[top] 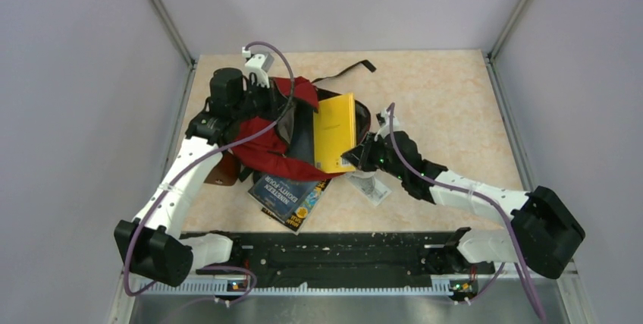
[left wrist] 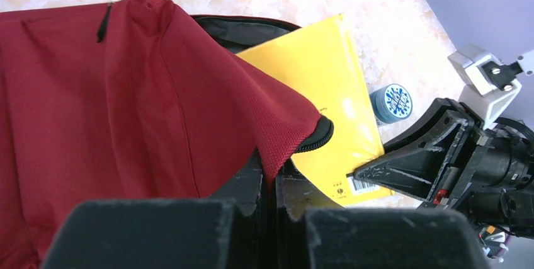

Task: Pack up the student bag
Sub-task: Place the book in the student bag.

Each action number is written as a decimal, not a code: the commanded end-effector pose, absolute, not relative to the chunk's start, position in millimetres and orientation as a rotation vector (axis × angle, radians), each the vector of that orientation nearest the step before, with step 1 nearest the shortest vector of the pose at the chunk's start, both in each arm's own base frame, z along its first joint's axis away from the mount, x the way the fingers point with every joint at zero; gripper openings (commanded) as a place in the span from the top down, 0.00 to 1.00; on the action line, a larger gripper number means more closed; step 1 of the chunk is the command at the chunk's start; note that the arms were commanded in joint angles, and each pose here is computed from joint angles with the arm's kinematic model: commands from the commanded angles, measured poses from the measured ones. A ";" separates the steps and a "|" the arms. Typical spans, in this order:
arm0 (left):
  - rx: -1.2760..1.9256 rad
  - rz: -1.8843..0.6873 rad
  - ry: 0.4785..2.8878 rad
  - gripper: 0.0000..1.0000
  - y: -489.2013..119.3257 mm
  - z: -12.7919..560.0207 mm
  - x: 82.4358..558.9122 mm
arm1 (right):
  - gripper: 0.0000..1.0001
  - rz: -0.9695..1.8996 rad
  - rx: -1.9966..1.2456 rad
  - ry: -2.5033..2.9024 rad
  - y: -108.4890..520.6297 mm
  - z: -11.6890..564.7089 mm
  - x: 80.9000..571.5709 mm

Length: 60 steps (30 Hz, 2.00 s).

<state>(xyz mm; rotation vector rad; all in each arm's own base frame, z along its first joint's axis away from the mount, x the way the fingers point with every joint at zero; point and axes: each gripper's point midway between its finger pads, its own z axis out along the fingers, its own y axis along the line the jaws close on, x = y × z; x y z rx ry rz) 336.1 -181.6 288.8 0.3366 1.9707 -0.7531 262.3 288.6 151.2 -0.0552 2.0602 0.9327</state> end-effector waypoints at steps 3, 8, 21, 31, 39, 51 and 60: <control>0.424 -0.791 1.839 1.00 -197.3 317.0 335.2 | 1.00 1.263 -0.056 1.956 322.1 205.7 240.2; 0.493 -0.822 1.822 1.00 -209.2 319.5 325.6 | 1.00 1.313 -0.121 1.960 342.0 212.3 242.4; 0.545 -0.831 1.813 1.00 -219.1 321.2 316.0 | 1.00 1.448 -0.085 1.833 403.1 246.0 298.3; 0.530 -0.858 1.821 1.00 -224.1 315.8 317.4 | 1.00 1.626 -0.039 1.782 444.5 223.0 301.7; 0.551 -0.907 1.815 1.00 -231.1 317.2 312.1 | 1.00 1.593 -0.118 1.666 461.7 220.7 318.5; 0.431 -0.712 1.885 1.00 -206.5 306.4 331.6 | 0.34 1.299 -0.147 1.772 454.9 179.2 349.4; 0.341 -0.532 1.900 1.00 -179.3 305.3 344.5 | 0.19 0.982 -0.095 1.830 385.8 157.3 342.4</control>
